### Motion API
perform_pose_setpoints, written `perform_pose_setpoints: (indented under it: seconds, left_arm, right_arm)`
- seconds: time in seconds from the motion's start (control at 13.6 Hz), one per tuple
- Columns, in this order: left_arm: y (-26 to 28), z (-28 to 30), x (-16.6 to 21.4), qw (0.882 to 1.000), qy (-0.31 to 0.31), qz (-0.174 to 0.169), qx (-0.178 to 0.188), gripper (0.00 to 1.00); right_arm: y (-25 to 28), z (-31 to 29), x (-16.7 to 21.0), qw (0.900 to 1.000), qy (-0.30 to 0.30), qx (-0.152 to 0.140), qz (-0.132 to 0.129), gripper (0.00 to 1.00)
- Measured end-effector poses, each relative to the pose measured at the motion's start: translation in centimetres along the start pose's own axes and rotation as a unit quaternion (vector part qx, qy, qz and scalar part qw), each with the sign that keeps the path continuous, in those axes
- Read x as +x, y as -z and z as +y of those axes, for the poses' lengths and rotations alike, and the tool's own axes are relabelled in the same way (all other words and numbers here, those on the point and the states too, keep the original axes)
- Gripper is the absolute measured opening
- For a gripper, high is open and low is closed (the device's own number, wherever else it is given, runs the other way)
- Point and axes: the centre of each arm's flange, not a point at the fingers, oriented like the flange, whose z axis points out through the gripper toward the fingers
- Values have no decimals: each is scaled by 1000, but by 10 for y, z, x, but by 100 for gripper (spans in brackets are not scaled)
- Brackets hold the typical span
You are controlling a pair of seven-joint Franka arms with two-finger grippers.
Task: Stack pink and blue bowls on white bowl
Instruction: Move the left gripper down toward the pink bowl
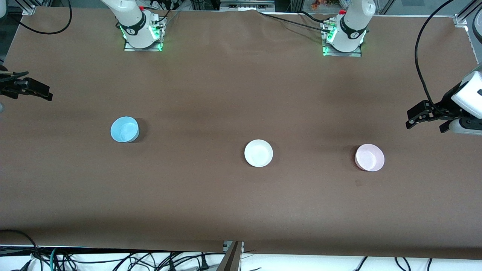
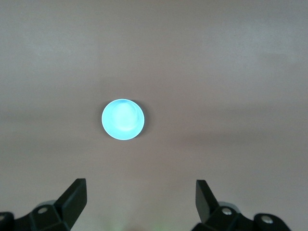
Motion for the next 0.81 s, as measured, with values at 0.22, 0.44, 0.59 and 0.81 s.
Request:
perform_pose_setpoints:
  seconds: [0.22, 0.44, 0.59, 0.81]
  left_arm:
    - [0, -4, 0, 1000, -19, 0, 1, 100]
    - [-5, -11, 0, 1000, -22, -5, 1, 100]
    - [-21, -14, 4, 1000, -20, -19, 0, 100]
    - [-74, -39, 16, 999, -4, -38, 1, 100]
  right_arm:
    - [0, 0, 0, 1000, 0, 0, 0, 100]
    - [0, 0, 0, 1000, 0, 0, 0, 100]
    - [0, 0, 0, 1000, 0, 0, 0, 100]
    - [0, 0, 0, 1000, 0, 0, 0, 100]
